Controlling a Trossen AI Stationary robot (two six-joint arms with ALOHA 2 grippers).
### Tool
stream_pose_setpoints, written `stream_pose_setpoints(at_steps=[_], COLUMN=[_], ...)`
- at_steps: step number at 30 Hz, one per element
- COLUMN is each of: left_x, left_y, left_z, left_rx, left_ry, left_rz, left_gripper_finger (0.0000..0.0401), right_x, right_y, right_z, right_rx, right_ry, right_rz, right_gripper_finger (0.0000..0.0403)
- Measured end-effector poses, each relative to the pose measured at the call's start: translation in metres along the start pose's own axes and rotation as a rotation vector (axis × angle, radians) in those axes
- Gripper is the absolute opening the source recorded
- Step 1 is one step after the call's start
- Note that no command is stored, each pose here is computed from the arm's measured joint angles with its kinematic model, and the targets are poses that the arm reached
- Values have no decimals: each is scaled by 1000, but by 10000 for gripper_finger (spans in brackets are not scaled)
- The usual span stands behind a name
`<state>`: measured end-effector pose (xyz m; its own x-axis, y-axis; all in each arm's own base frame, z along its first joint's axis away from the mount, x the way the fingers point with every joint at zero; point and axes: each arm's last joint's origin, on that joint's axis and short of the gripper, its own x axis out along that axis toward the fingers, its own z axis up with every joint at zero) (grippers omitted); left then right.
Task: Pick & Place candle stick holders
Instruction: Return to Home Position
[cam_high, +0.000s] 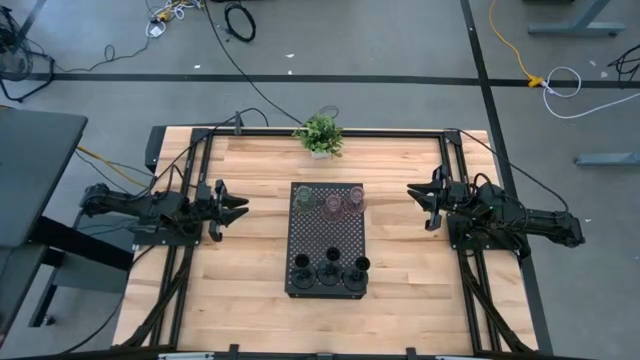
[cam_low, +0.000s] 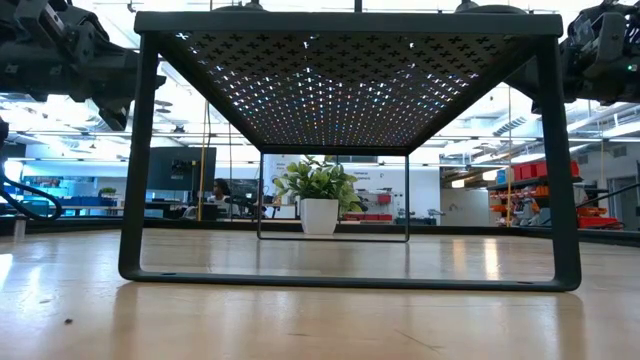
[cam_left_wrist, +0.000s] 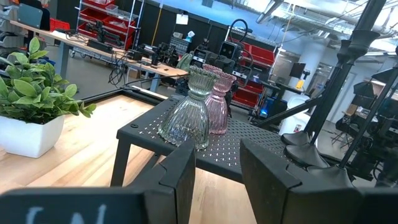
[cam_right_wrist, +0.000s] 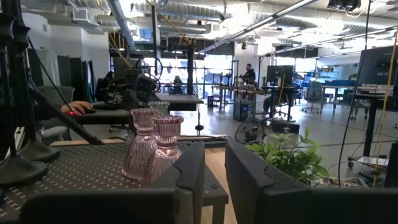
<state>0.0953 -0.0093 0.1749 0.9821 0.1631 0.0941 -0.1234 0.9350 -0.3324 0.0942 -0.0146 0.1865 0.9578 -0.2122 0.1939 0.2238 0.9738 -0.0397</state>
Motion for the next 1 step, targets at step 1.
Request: stream_pose_setpoints(at_steps=[1], left_x=[0], left_y=[0], left_z=[0], left_rx=[0], left_ry=[0], left_rz=[0], left_gripper_finger=[128], right_x=[0], right_y=[0], right_z=[0], right_rx=[0], right_ry=[0], right_rz=[0], right_gripper_finger=[63])
